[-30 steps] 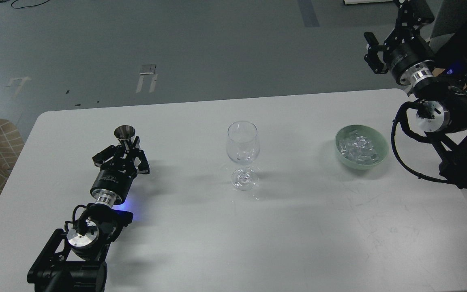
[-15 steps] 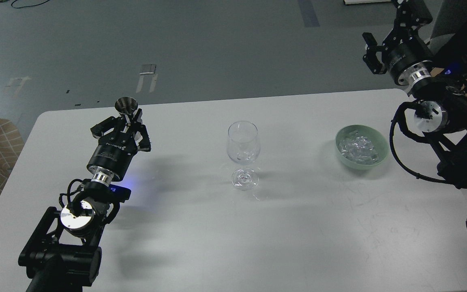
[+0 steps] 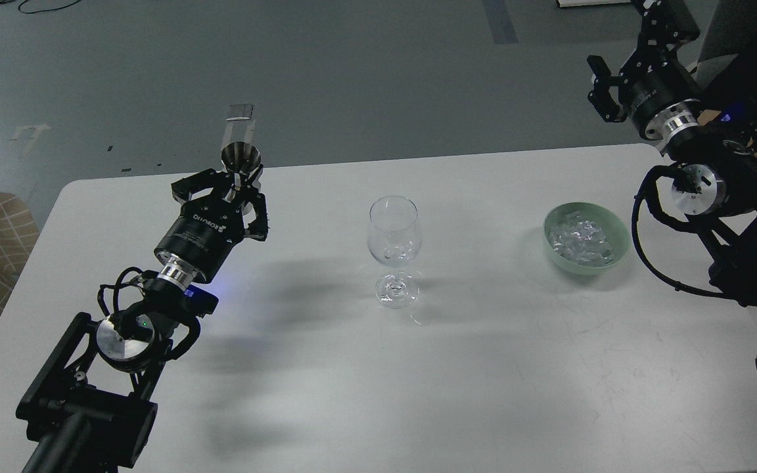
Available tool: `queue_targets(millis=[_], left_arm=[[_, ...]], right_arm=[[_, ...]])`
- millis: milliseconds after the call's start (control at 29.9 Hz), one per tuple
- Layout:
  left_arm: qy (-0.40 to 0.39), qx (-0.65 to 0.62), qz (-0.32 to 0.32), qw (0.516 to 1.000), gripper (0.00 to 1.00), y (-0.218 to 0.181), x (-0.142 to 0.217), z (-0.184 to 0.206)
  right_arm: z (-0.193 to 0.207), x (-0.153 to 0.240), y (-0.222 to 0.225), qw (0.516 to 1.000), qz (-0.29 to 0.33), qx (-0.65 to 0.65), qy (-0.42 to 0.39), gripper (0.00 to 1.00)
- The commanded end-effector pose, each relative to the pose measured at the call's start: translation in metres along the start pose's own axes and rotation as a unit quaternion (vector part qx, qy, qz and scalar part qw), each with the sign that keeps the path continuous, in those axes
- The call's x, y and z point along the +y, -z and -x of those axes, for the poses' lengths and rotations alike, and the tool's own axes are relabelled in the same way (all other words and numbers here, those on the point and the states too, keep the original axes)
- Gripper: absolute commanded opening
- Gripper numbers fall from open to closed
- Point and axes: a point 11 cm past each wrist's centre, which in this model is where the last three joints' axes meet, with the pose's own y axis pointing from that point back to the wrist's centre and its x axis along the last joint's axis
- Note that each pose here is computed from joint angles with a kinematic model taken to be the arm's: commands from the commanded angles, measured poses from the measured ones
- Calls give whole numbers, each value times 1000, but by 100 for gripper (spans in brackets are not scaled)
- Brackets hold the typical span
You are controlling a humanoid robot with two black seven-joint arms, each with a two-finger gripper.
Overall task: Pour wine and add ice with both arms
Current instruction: 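Lift the jigger with the left gripper and carry it over the wine glass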
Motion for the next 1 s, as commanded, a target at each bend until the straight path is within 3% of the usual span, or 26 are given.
queue_targets(millis=[0, 401, 969], left_arm=[[-3, -11, -9, 1000, 0, 4, 3, 5], [-21, -5, -77, 997, 0, 40, 6, 18], [-45, -33, -96, 994, 0, 53, 1, 28]], right_arm=[[1, 0, -1, 1000, 1, 0, 1, 100], [0, 0, -2, 1000, 7, 0, 0, 100], [1, 0, -2, 1000, 6, -1, 1, 100]])
